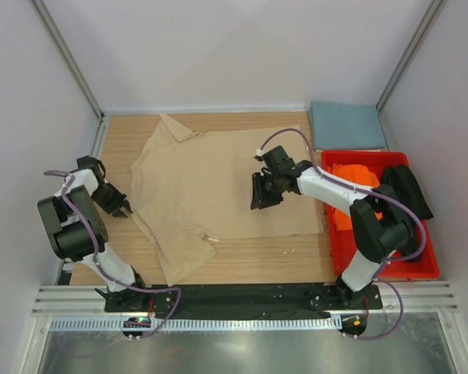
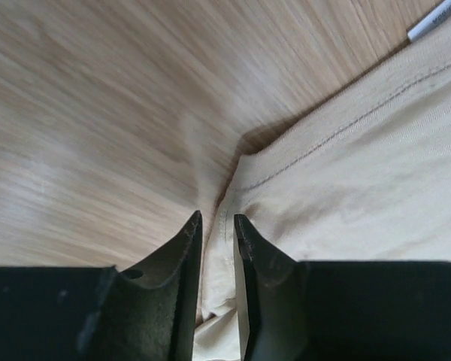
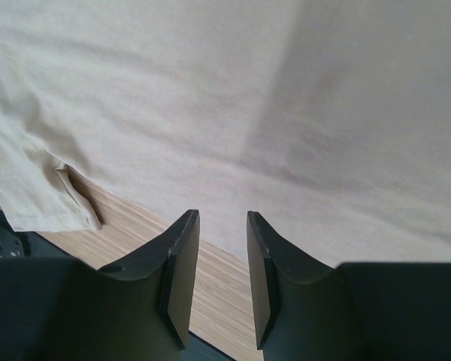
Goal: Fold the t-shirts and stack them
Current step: Flatten the tshirt out
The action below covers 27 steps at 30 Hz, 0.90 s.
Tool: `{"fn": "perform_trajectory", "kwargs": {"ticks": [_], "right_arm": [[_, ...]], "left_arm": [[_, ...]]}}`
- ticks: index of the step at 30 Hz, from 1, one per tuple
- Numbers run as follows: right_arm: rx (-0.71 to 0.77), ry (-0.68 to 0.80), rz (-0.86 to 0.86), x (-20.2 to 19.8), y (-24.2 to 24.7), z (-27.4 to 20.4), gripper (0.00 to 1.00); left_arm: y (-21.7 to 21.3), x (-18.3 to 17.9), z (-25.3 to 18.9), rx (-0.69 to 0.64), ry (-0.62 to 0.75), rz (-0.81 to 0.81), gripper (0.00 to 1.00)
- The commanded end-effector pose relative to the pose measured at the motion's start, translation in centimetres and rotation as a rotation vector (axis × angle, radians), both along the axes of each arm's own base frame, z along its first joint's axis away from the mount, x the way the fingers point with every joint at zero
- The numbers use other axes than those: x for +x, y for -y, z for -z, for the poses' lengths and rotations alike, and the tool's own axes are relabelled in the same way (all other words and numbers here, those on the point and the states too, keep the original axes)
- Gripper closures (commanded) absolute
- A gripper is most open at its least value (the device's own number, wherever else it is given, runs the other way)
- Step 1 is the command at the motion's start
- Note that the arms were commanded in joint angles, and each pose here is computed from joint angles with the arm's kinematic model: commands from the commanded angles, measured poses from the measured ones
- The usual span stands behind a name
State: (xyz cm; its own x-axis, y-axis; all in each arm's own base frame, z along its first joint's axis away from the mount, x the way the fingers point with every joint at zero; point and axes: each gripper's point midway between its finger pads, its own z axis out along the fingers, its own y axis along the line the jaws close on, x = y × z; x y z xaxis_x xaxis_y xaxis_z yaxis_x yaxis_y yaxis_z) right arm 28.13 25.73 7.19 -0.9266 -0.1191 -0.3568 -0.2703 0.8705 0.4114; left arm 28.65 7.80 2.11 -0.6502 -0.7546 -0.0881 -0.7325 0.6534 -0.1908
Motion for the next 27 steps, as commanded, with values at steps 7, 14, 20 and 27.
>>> {"fn": "perform_trajectory", "kwargs": {"ticks": [7, 14, 20, 27], "right_arm": [[0.030, 0.024, 0.023, 0.9, 1.7, -1.2, 0.62], [0.050, 0.023, 0.027, 1.1, 1.5, -1.5, 0.62], [0.056, 0.003, 0.025, 0.8, 1.4, -0.9, 0.62], [0.058, 0.004, 0.024, 0.8, 1.3, -0.6, 0.62]], "left_arm": [[2.0, -3.9, -1.3, -0.009, 0.017, -0.003, 0.72], [2.6, -3.5, -0.3, -0.039, 0.016, 0.000, 0.66], [2.9, -3.7, 1.3, -0.049, -0.031, 0.005, 0.65], [2.3, -4.6, 2.7, -0.015, -0.099, -0.027, 0.93]]}}
